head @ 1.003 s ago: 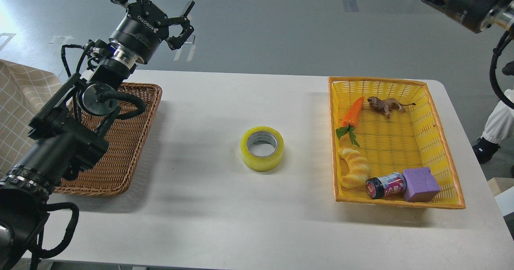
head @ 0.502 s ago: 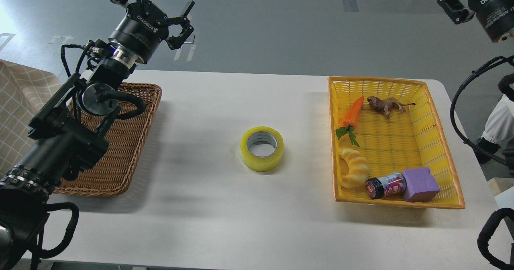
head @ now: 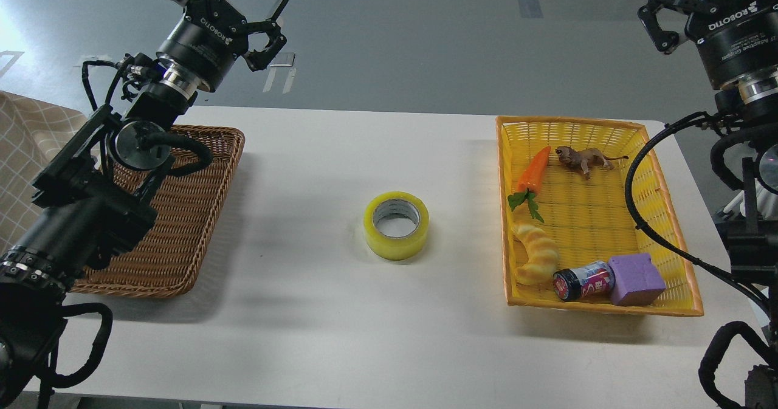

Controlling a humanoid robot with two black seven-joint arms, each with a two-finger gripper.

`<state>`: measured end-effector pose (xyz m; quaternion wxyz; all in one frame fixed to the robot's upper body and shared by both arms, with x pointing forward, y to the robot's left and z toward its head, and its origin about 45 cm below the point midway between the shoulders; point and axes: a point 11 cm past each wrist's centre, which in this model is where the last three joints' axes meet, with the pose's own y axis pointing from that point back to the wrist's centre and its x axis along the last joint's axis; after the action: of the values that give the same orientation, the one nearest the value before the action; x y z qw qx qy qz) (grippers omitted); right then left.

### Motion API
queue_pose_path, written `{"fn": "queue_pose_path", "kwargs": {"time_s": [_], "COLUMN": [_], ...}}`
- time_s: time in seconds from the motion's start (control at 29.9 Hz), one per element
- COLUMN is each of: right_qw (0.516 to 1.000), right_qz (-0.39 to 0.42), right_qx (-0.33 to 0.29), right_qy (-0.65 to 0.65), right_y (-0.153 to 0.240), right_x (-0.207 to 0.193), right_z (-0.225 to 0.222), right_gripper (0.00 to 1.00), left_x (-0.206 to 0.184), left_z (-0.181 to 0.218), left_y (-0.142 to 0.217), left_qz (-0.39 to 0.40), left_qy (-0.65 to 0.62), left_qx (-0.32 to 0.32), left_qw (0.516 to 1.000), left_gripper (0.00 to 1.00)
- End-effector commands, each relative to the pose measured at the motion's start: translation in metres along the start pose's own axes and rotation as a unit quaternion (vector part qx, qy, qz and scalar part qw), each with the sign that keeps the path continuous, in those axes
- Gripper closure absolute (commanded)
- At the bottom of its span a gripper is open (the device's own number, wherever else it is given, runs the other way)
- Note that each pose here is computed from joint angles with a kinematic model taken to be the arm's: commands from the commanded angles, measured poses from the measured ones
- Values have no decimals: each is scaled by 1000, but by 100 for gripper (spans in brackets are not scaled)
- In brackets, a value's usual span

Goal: Place and transfer tape with both arms
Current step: 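Withdraw the right gripper up and away from the tape roll, then reach the left gripper from the wicker basket toward the tape roll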

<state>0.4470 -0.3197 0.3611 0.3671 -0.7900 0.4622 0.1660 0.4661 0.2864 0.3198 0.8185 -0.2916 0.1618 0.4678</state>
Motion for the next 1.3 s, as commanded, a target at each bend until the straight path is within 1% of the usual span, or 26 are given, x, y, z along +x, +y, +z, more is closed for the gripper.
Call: {"fn": "queue_pose_path", "kwargs": {"time_s": [0.0, 0.13, 0.23, 0.47, 0.57, 0.74, 0.77, 0.84, 0.94, 1.07, 1.27], "right_qw": [1000, 1000, 1000, 999, 999, 999, 999, 999, 999, 999, 999], "right_qz": [-3, 5, 11, 23, 27, 31, 31, 33, 33, 33, 30], "right_qx": [5, 2, 0, -4, -5, -8, -8, -9, -12, -19, -20], "right_qy": [-15, -20, -21, -24, -24, -26, -26, -26, -28, -28, -30], "right_y": [0, 7, 11, 20, 23, 26, 26, 28, 27, 27, 24], "right_x": [-2, 3, 6, 14, 16, 19, 19, 20, 19, 19, 18], "right_z": [6, 11, 13, 19, 20, 23, 23, 24, 27, 30, 31], "right_gripper": [0, 0, 0, 0, 0, 0, 0, 0, 0, 0, 0], "left_x": [-2, -8, -15, -29, -38, -60, -60, -60, -60, -60, -60], "left_z": [-1, 3, 12, 9, 3, -15, -15, -26, -40, -43, -50], "left_y": [-2, -8, -16, -23, -24, -24, -24, -22, -18, -16, -13], "left_qz": [-3, -14, -28, -60, -82, -130, -130, -143, -157, -167, -168], "left_qy": [-2, -20, -66, -173, -229, -347, -348, -386, -413, -438, -514], "left_qx": [0, 3, 12, 51, 74, 117, 117, 144, 173, 189, 203], "left_qw": [1000, 1000, 997, 982, 967, 921, 921, 900, 880, 863, 816], "left_gripper": [2, 2, 2, 2, 2, 2, 2, 2, 2, 2, 2]}}
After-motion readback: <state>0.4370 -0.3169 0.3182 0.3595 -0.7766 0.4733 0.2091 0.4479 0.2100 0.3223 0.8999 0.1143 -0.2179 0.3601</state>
